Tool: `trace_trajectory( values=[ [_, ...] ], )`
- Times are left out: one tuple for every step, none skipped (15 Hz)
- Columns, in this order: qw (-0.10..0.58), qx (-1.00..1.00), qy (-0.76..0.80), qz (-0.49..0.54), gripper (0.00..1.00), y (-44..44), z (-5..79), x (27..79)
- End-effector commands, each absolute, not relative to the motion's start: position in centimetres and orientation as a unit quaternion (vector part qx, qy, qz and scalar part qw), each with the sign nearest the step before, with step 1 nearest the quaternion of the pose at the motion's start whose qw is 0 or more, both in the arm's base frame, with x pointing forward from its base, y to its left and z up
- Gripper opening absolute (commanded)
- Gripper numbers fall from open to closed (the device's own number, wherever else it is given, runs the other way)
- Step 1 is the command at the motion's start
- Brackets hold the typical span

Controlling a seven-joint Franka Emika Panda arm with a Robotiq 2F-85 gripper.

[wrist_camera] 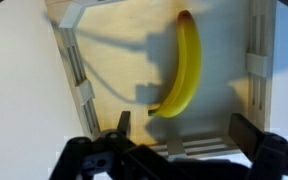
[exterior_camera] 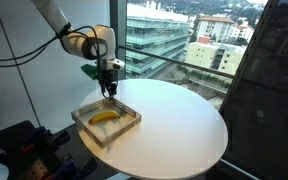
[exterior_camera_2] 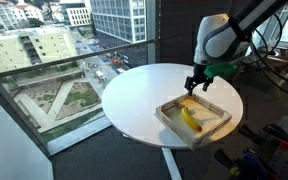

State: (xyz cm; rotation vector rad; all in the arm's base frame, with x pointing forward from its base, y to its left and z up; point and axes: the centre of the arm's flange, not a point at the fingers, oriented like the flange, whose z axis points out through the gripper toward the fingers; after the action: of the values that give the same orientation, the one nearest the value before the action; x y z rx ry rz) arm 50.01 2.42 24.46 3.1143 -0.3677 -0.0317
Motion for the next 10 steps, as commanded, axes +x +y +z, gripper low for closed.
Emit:
trace_trajectory(
  values=[
    [0.009, 0.991, -0.133, -0.009, 1.00, 1.87, 25.33, 49.09],
    [0.003, 0.992, -0.124, -0.010, 1.00, 2.20, 24.47, 49.97],
    [0.003, 0.992, -0.125, -0.011, 1.00, 2.13, 24.43, 49.93],
    [0.003, 0.992, -0.126, -0.011, 1.00, 2.09, 24.41, 49.90],
    [0.003, 0.992, -0.126, -0.011, 1.00, 2.08, 24.39, 49.89],
    [0.003, 0.992, -0.126, -0.011, 1.00, 2.08, 24.39, 49.88],
    [0.003, 0.992, -0.126, -0.012, 1.00, 2.08, 24.38, 49.87],
    [0.003, 0.992, -0.126, -0.012, 1.00, 2.08, 24.37, 49.87],
    [0.003, 0.992, -0.127, -0.012, 1.00, 2.08, 24.37, 49.86],
    [0.003, 0.992, -0.127, -0.012, 1.00, 2.08, 24.37, 49.86]
  ],
)
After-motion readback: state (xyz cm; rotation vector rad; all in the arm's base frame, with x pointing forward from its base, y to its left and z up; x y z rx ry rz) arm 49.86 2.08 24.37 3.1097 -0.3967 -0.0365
